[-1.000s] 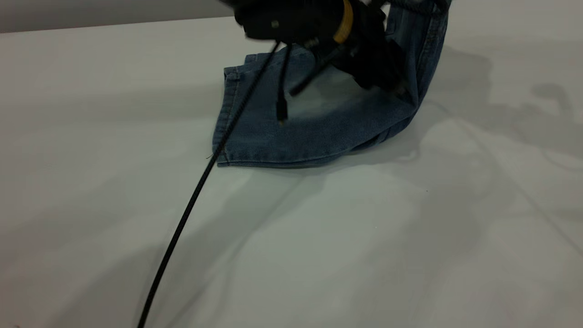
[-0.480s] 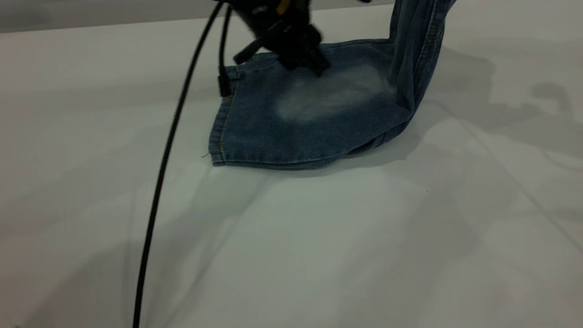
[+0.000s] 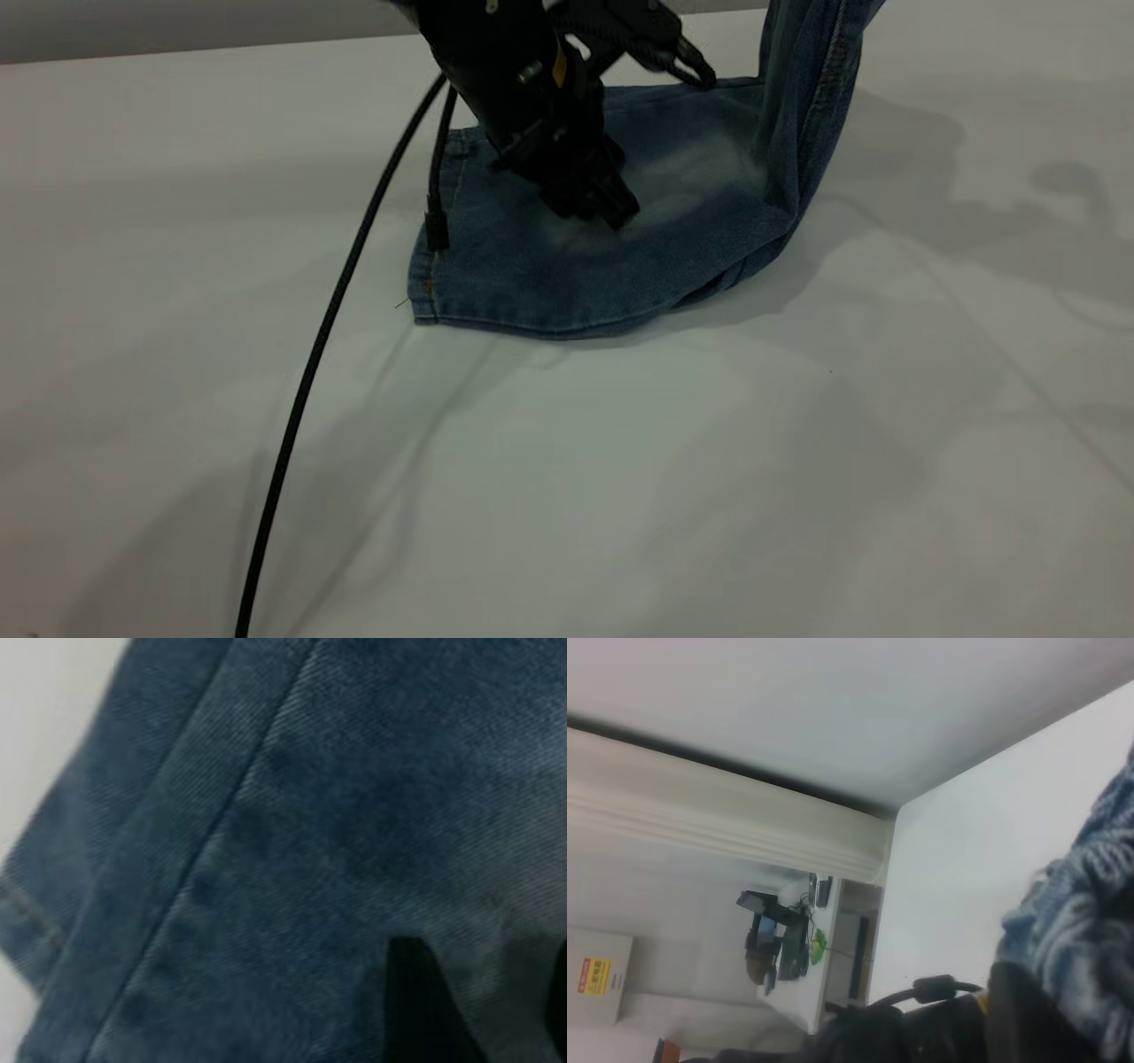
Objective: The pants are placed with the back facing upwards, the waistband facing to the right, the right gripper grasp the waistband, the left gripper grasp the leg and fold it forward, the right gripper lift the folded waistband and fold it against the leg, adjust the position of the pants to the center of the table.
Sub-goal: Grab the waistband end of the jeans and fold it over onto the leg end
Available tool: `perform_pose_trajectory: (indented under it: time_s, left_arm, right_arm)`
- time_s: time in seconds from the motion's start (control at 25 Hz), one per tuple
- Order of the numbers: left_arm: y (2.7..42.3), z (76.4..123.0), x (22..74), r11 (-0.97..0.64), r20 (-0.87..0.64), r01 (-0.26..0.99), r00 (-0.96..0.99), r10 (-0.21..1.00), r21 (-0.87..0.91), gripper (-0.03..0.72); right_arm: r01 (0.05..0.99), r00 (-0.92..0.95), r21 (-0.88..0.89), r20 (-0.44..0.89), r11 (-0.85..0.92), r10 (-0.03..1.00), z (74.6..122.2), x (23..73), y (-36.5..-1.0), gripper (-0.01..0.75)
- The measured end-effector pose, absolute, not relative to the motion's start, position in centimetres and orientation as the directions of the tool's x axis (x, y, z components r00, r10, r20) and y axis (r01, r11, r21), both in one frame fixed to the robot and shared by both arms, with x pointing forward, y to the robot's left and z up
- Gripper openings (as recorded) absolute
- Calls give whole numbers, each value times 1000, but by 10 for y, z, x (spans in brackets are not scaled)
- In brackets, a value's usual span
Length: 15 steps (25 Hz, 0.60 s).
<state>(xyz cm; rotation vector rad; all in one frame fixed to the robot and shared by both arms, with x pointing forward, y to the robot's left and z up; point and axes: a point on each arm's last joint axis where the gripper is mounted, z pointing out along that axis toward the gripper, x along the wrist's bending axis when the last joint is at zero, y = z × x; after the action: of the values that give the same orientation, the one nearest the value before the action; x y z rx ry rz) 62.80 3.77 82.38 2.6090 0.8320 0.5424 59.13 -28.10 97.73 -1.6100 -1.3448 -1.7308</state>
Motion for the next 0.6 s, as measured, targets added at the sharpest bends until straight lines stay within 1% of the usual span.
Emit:
perform_pose_trajectory:
  time_s: [0.16, 0.24, 0.36, 0.44, 0.52, 0.6]
  left_arm:
    - [31, 821, 623, -765, 196, 462, 785, 588, 448, 336]
    - [26, 820, 619, -777, 183, 440, 806, 563, 450, 336]
    - [24, 821, 616, -774, 151, 442, 818, 556, 453, 335]
    - [27, 825, 616, -778, 137, 447, 824, 550, 441, 335]
    - [31, 835, 618, -780, 133, 452, 824, 551, 433, 335]
    - [39, 852, 625, -766, 155, 446, 810, 565, 463, 335]
  right_arm:
    - [835, -260, 366, 921, -411, 291, 978, 591, -267, 81]
    - [845, -281, 378, 916, -379, 287, 978, 589, -255, 81]
    - [862, -303, 385, 913, -330, 275, 977, 586, -236, 81]
    - [864, -328, 404, 905, -301, 273, 978, 584, -227, 81]
    - [865, -332, 406, 904, -296, 270, 978, 584, -226, 81]
    - [864, -331, 406, 903, -299, 273, 978, 584, -226, 81]
